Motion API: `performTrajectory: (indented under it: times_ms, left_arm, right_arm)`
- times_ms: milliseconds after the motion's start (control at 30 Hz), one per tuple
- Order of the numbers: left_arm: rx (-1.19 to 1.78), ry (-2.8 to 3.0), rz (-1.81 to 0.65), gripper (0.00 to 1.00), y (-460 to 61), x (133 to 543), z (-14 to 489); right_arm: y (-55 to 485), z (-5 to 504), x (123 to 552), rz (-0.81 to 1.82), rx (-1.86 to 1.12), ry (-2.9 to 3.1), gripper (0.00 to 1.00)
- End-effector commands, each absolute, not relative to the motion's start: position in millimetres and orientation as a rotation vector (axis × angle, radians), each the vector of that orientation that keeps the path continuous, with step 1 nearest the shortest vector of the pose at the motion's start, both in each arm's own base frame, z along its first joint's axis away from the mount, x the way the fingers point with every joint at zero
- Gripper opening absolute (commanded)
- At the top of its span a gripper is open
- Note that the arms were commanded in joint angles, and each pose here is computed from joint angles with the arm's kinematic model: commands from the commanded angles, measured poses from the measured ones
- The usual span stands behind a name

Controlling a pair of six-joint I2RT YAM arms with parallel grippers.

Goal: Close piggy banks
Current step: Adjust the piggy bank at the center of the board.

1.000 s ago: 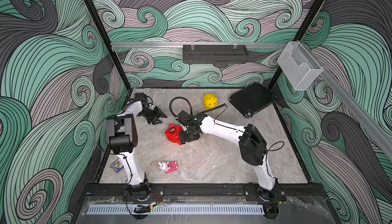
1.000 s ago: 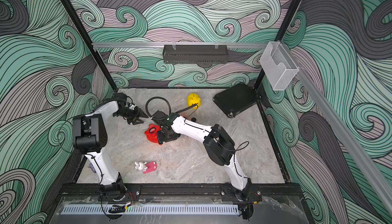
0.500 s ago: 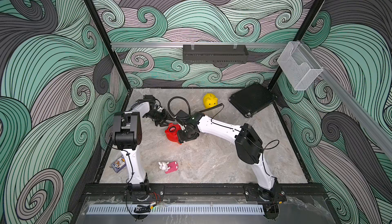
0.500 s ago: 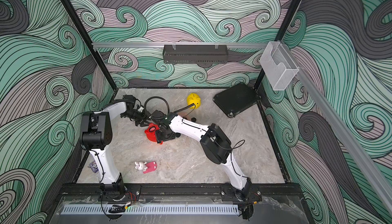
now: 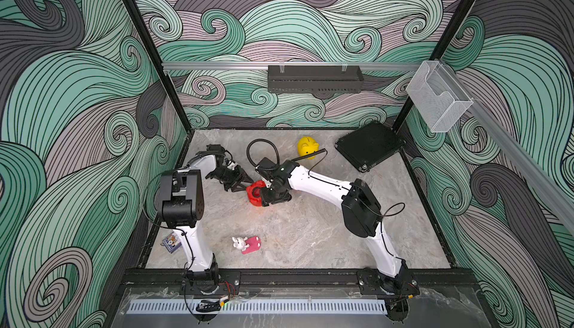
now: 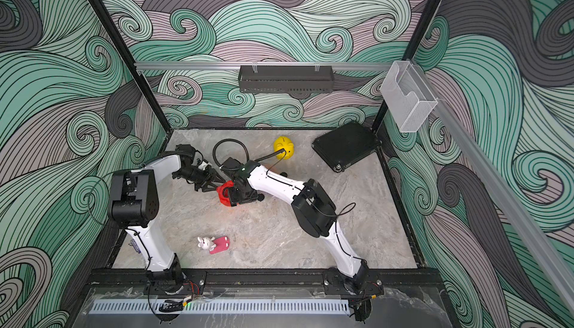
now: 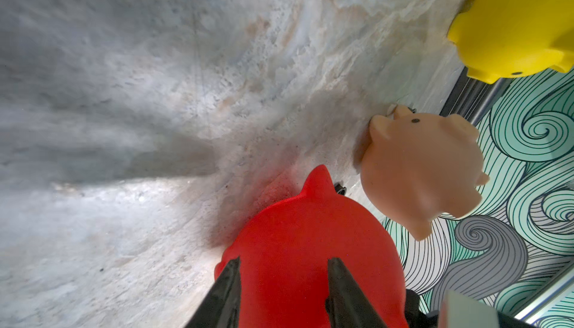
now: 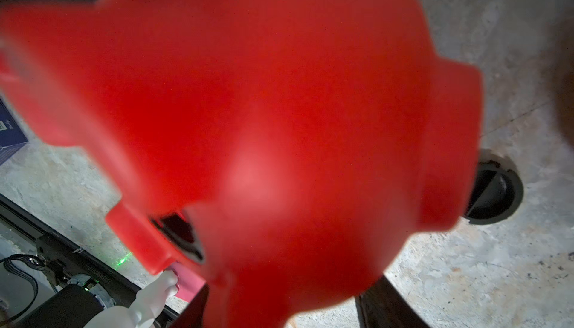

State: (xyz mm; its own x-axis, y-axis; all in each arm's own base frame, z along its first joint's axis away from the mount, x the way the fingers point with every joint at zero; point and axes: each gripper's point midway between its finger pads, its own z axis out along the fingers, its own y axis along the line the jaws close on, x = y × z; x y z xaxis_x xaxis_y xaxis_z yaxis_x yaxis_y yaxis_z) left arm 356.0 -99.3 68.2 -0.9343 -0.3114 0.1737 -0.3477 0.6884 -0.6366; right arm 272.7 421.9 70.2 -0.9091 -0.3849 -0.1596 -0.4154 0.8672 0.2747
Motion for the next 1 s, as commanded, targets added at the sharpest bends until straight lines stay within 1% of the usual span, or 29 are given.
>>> performTrajectory:
  times_ms: [0,267,500,767,967]
  left_arm:
    - [0.537,-2.822,1.048,0.45,-98.8,341.4,74.8]
    - [0.547,-2.810,1.000,0.45,-96.1,330.1,69.0]
    - [0.556,-2.825,0.995,0.45,-93.2,337.0,72.6]
    - [0.566,-2.843,0.990,0.45,-90.9,344.3,77.3]
    - [0.577,-2.850,0.978,0.45,-89.4,349.0,77.3]
  right_arm:
    - [420.0,68.2,293.1,0.445,-0.596,2.911,0.59]
    - [420.0,73.3,299.5,0.444,-0.617,2.889,0.59]
    - [414.2,89.4,293.4,0.454,-0.651,2.876,0.59]
    - [402.4,107.0,276.9,0.488,-0.693,2.878,0.59]
    - [389.7,113.8,270.2,0.464,-0.705,2.870,0.56]
